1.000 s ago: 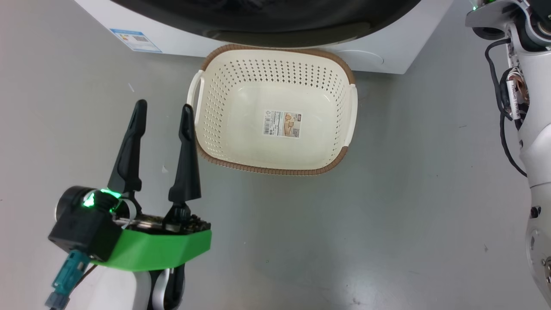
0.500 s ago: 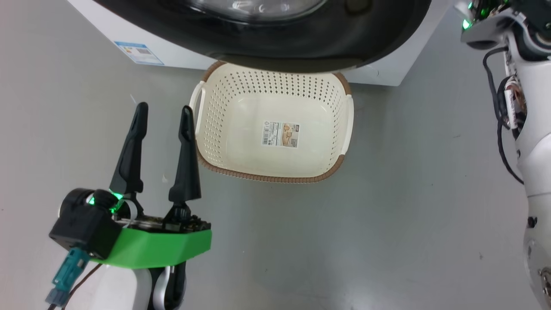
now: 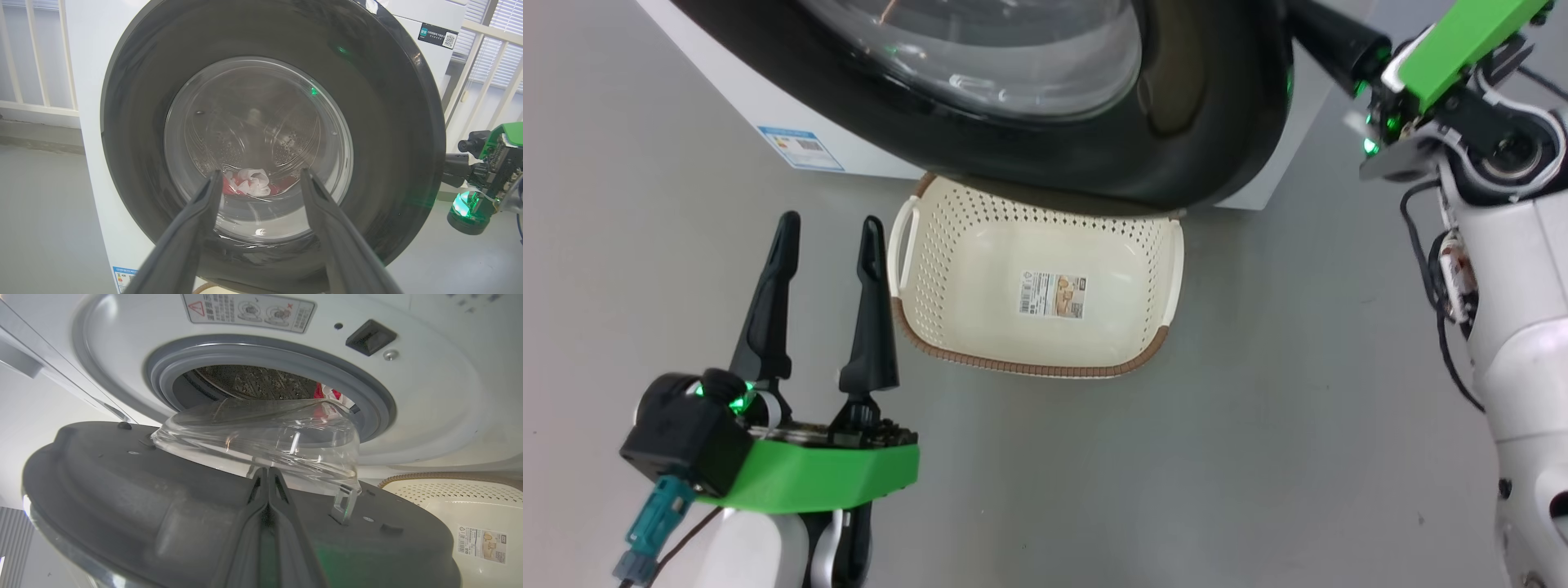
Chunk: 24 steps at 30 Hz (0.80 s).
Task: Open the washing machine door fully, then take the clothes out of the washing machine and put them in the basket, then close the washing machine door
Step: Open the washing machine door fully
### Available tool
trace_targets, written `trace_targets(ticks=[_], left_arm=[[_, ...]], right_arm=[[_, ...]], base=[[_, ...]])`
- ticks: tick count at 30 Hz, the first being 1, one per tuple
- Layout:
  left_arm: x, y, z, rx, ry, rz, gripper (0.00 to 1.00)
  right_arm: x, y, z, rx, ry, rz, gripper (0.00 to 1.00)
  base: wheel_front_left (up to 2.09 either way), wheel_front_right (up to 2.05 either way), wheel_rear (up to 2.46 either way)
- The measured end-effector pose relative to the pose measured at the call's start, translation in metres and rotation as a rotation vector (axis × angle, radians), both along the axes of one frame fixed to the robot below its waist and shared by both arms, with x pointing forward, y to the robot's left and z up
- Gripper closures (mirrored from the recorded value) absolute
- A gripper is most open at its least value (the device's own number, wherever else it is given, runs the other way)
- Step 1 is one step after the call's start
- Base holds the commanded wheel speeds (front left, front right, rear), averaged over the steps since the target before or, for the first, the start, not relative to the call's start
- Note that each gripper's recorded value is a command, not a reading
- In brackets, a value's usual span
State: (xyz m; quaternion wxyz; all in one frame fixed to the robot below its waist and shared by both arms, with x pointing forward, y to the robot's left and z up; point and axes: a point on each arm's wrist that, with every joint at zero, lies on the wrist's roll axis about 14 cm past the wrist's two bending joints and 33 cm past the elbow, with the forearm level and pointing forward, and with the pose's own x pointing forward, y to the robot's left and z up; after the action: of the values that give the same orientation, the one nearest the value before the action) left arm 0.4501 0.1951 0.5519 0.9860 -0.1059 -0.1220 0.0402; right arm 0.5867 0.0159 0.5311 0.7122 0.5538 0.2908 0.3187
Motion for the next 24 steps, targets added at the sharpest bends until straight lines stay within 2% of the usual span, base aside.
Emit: trace_targets(ticks=[24], left_arm=[[-0.044, 0.018, 0.027, 0.005, -0.048, 0.067, 0.00]], right_arm=[[-0.096, 0.031, 0.007, -0.012, -0.050, 0.188, 1.00]], base=[[0.00, 0.00, 0.00]])
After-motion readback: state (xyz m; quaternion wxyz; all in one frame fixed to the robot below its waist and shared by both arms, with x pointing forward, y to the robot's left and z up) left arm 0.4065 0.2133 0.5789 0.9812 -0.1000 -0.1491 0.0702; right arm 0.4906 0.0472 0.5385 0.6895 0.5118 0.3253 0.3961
